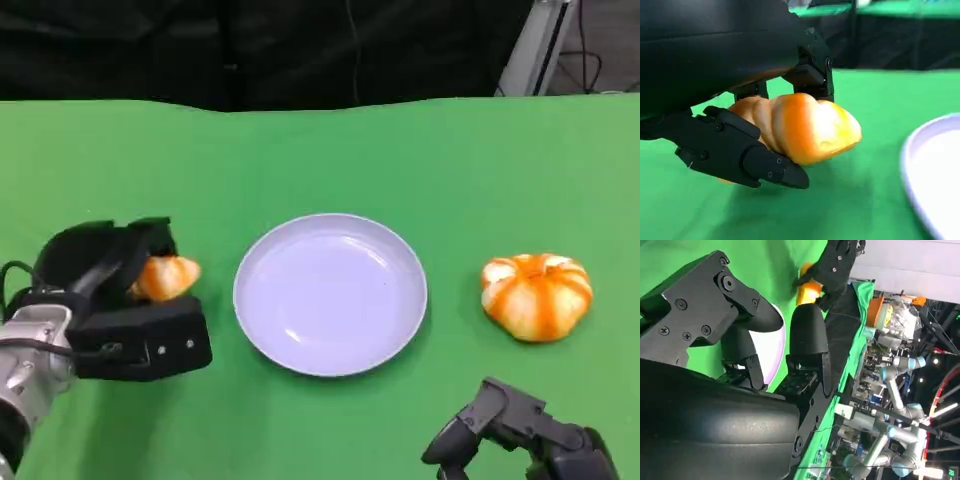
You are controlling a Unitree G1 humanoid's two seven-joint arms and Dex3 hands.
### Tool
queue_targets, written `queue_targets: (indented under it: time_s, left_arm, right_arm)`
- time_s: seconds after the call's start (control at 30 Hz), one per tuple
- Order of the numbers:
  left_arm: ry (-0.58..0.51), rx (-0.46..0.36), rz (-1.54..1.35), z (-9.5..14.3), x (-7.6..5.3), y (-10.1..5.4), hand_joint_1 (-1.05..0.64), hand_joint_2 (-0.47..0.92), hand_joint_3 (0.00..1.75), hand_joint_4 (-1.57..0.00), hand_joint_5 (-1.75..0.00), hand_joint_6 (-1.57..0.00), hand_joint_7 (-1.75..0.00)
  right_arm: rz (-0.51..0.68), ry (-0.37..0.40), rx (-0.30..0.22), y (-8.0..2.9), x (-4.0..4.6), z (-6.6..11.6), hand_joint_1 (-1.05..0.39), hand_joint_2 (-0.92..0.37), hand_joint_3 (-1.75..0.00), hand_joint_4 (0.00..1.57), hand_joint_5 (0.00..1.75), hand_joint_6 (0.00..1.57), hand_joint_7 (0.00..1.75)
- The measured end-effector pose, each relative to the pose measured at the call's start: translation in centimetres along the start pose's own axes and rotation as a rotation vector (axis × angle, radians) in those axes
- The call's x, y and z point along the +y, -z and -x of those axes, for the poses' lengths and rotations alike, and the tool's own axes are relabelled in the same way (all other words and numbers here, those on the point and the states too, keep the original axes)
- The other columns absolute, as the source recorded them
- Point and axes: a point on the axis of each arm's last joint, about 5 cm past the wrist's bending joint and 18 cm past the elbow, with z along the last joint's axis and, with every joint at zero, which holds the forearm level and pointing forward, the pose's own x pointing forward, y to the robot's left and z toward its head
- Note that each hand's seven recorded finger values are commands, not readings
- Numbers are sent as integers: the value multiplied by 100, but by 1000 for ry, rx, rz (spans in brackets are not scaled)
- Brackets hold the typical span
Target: Grasp the bread from the table and place it into the plate.
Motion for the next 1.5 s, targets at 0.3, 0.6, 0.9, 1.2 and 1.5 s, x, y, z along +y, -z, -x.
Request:
queue_targets:
  time_s: [0.3,0.6,0.9,1.2,1.5]
  left_arm:
    - [-191,-203,83,-61,205,-216,-14,37,128,-94,-175,-71,-175]
    - [-272,-350,169,-18,212,-495,-12,29,142,-94,-175,-72,-173]
    - [-244,-463,233,-85,110,-835,-14,28,143,-95,-175,-73,-175]
    - [-117,-469,216,-224,-4,-996,-18,49,100,-78,-173,-84,-101]
    - [159,-389,66,-271,30,-1059,-69,91,27,-2,-5,-7,-7]
  right_arm:
    - [-1,-1,7,8,9,-17,-8,-33,-132,72,159,79,130]
    - [-1,0,7,10,8,-18,-10,-33,-131,73,160,79,130]
    - [-2,0,14,13,5,0,-10,-34,-129,73,159,79,129]
    - [-9,-6,21,9,25,20,-11,-36,-128,72,158,79,129]
    - [-9,-6,19,4,24,21,-11,-33,-133,73,159,79,129]
